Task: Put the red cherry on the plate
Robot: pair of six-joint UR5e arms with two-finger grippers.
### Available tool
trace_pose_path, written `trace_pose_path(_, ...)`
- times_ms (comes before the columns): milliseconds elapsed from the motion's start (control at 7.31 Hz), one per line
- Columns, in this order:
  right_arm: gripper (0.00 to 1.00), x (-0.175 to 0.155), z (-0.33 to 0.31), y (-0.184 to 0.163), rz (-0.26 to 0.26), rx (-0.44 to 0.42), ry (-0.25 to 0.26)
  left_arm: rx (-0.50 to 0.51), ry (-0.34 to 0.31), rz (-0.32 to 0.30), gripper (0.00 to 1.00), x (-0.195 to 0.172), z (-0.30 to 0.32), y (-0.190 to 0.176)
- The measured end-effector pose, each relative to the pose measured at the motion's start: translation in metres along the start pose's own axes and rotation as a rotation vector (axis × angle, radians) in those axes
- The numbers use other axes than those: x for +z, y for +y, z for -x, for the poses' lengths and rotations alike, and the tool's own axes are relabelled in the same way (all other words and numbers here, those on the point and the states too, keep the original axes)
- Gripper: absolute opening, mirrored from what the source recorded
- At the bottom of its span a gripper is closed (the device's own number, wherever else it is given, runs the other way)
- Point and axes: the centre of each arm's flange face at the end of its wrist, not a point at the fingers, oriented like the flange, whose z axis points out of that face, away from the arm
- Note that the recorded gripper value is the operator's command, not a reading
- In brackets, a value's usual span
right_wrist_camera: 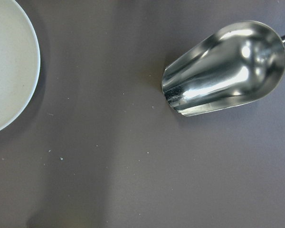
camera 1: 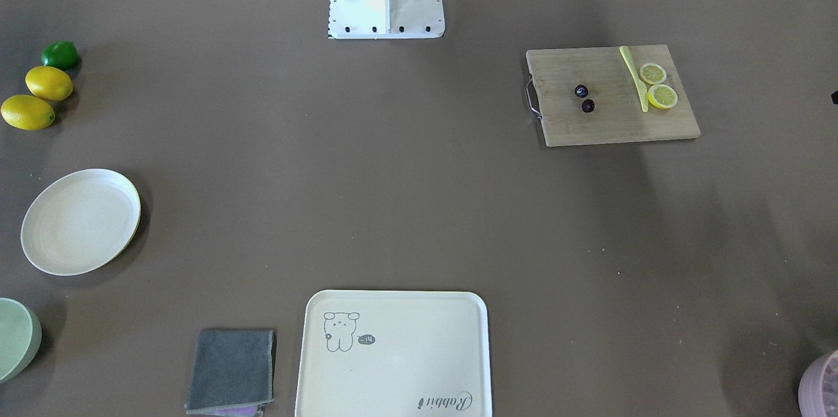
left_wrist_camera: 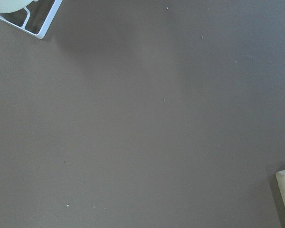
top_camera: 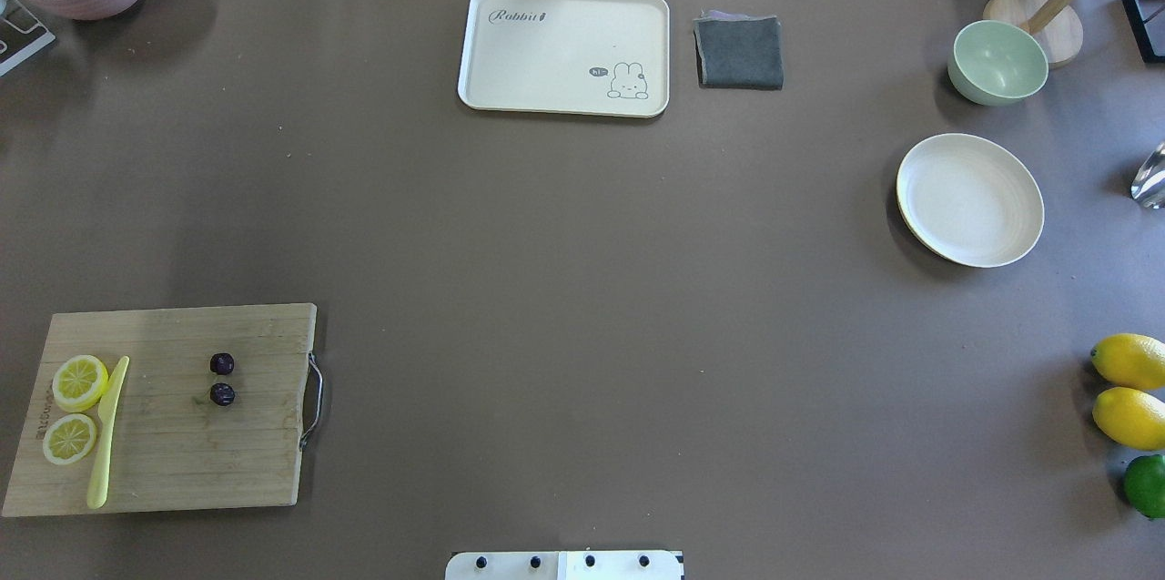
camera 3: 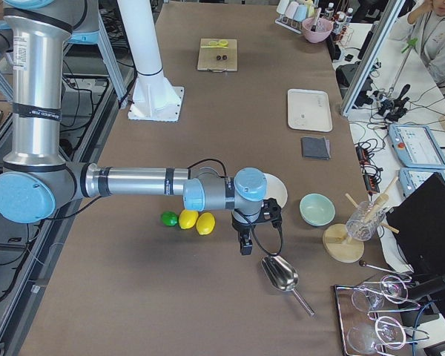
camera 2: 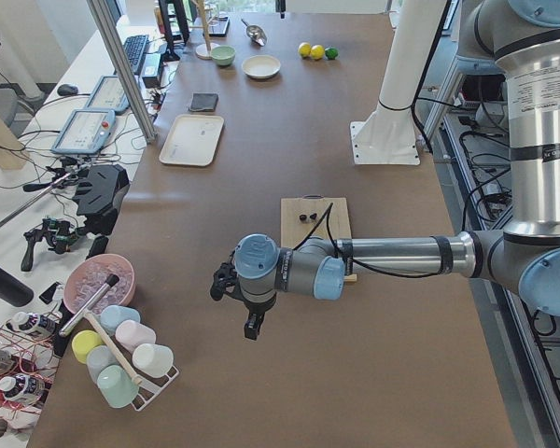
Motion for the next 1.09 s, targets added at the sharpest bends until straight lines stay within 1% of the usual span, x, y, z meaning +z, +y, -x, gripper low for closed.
trace_pose_path(410, 1.0, -0.001, 0.003, 0.005, -0.005, -0.004, -0.011, 0.021, -0.005, -0.011, 0.98, -0.001, -0.002, -0.001)
trace_pose_path(684, 1.0, 0.003, 0.001, 0.011, -0.019, -0.012, -0.016, 0.016, -0.004, -0.012, 0.98, 0.0, -0.001, 0.0)
trace_pose_path(821, 1.0, 0.006, 0.0, 0.017, -0.023, -0.012, -0.026, 0.014, -0.003, -0.012, 0.98, 0.0, -0.001, 0.0)
trace_pose_path(957, 1.0, 0.008, 0.0, 0.022, -0.023, -0.008, -0.051, 0.014, 0.0, -0.013, 0.98, 0.0, -0.002, -0.001)
trace_pose_path(1094, 1.0, 0.011, 0.002, 0.027, -0.021, -0.002, -0.09, 0.016, 0.003, -0.015, 0.98, -0.001, -0.003, -0.001)
